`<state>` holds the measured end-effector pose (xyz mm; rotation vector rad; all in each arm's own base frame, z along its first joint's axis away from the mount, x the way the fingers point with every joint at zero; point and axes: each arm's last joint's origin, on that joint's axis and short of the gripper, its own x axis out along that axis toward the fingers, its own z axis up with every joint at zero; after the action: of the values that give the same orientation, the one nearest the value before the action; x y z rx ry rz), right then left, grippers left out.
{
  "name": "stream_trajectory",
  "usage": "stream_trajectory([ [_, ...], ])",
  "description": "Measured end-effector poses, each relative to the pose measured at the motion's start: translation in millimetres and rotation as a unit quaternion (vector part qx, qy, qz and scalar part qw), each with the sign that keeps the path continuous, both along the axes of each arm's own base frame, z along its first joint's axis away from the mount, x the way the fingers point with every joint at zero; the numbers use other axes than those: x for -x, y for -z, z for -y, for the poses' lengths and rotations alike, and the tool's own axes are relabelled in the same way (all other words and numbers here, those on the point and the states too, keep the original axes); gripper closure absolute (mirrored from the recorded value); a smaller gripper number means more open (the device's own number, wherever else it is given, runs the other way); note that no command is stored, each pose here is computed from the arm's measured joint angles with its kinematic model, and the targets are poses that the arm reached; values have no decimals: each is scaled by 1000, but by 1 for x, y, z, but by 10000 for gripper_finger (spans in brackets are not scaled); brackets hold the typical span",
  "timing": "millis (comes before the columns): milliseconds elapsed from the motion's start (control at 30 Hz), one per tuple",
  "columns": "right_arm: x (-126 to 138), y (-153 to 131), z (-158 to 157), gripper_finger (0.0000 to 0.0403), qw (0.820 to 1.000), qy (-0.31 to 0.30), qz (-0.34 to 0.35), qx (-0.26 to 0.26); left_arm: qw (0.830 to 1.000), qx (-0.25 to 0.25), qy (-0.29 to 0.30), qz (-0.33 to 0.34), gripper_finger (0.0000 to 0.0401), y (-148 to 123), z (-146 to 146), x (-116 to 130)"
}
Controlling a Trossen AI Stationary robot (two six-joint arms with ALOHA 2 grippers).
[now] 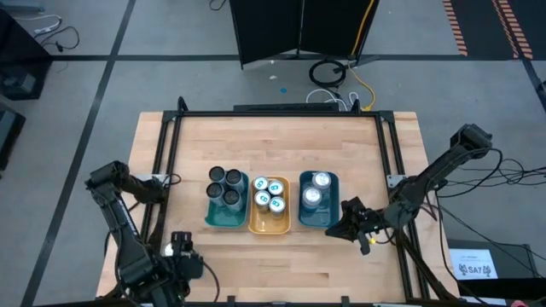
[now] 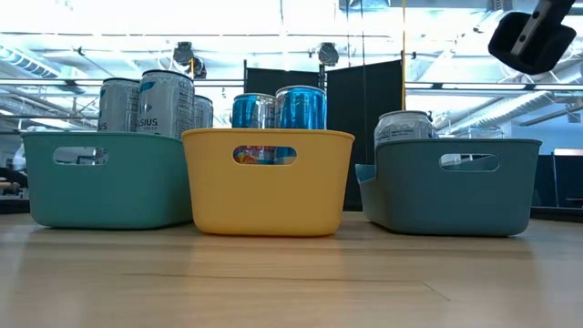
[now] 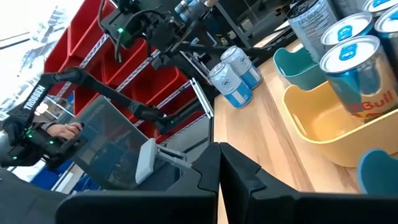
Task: Sort soda cans
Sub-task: Move the bottom right silver can to the lower middle of the table
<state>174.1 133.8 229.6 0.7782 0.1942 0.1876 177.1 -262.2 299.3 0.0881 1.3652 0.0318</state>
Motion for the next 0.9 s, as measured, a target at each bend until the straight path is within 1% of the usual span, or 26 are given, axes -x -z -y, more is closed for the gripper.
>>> stream_trajectory([
  [133,-6,1,-6,403,1000,-3,-7,6,998,2,56,8,76,5,10,1],
  [167,-7,1,-7,403,1000,-3,-8,7,998,-5,62,6,76,7,12,2],
  [267,-9,1,-8,403,1000,-3,-11,8,997,-33,65,4,76,11,13,5],
  [367,-9,2,-8,403,1000,-3,-12,9,997,-42,62,8,76,13,14,5],
  [633,-9,2,-8,403,1000,-4,-12,9,998,-12,-16,55,76,13,17,-2],
  [767,-9,2,-8,403,1000,-4,-12,8,996,25,-24,81,76,12,23,-9],
  [833,-9,2,-8,403,1000,-3,-12,8,993,52,-25,98,76,11,28,-12],
  [900,-10,1,-8,403,1000,-2,-9,6,990,62,-30,126,76,9,31,-16],
])
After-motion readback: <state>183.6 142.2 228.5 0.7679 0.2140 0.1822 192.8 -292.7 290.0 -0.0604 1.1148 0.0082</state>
